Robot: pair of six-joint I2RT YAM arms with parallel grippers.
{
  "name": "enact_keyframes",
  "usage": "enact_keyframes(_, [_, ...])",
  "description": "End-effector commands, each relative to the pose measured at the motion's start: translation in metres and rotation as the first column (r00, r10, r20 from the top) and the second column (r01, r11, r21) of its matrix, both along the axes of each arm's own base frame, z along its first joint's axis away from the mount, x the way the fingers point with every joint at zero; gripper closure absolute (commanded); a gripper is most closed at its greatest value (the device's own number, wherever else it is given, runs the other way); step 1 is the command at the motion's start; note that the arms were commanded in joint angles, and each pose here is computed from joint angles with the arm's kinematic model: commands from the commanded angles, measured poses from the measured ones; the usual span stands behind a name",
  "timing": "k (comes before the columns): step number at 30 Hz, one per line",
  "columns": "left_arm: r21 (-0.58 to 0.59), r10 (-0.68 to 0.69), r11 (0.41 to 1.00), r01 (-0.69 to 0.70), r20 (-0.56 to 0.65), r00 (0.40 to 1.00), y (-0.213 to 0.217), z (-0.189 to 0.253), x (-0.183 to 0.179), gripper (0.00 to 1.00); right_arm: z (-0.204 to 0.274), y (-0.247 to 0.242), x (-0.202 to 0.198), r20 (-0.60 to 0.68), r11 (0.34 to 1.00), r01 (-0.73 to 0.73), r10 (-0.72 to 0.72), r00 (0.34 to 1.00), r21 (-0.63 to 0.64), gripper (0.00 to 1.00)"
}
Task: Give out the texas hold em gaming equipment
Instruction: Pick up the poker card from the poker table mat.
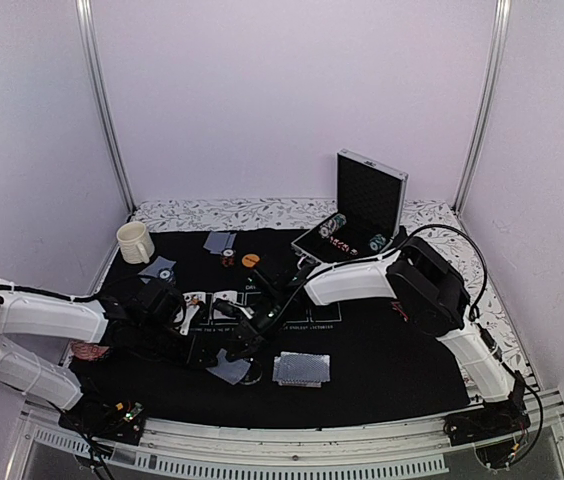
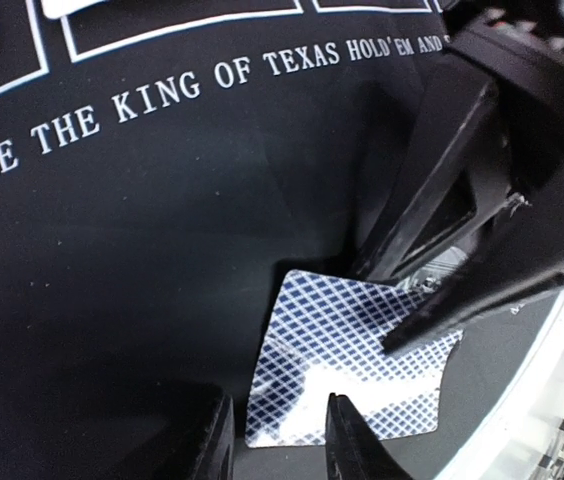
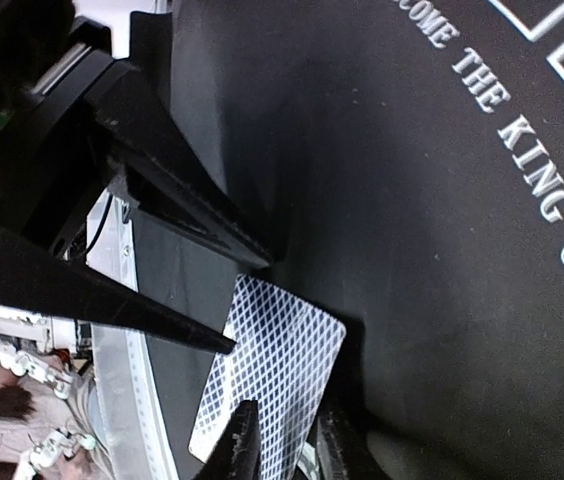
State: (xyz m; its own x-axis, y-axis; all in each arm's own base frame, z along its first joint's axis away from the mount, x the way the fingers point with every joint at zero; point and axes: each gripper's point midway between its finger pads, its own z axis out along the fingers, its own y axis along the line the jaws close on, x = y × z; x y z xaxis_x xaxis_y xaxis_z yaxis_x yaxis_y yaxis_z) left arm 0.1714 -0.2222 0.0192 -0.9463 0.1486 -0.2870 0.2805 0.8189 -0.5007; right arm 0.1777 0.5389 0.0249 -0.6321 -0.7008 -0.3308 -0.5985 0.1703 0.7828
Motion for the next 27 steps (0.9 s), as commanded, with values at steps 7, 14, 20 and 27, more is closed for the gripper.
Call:
enact_keyframes(7, [-0.051,-0.035,0.998,0.037,0.037,0.999,-0.007,0.017,0.005,0.69,0.009,0.001,-0.002,0.044,1.000,-0.024,0.024,0.999,0.009,0.97])
enact_keyframes(14, [-0.125,-0.140,0.977,0.175,0.246,0.959,-0.025,0.094,0.020,0.66,0.090,-0.003,0.002,0.192,0.990,-0.064,0.038,0.981,0.128,0.98])
enact_keyframes(20, [-0.191,-0.243,0.928,0.320,0.341,0.908,-0.046,0.146,0.020,0.61,0.126,-0.039,-0.003,0.385,0.984,-0.109,0.047,0.922,0.142,0.98])
enact_keyframes(27, [-0.258,-0.358,0.837,0.482,0.409,0.840,-0.062,0.182,0.005,0.61,0.149,-0.065,-0.011,0.495,0.974,-0.147,0.045,0.868,0.169,0.98])
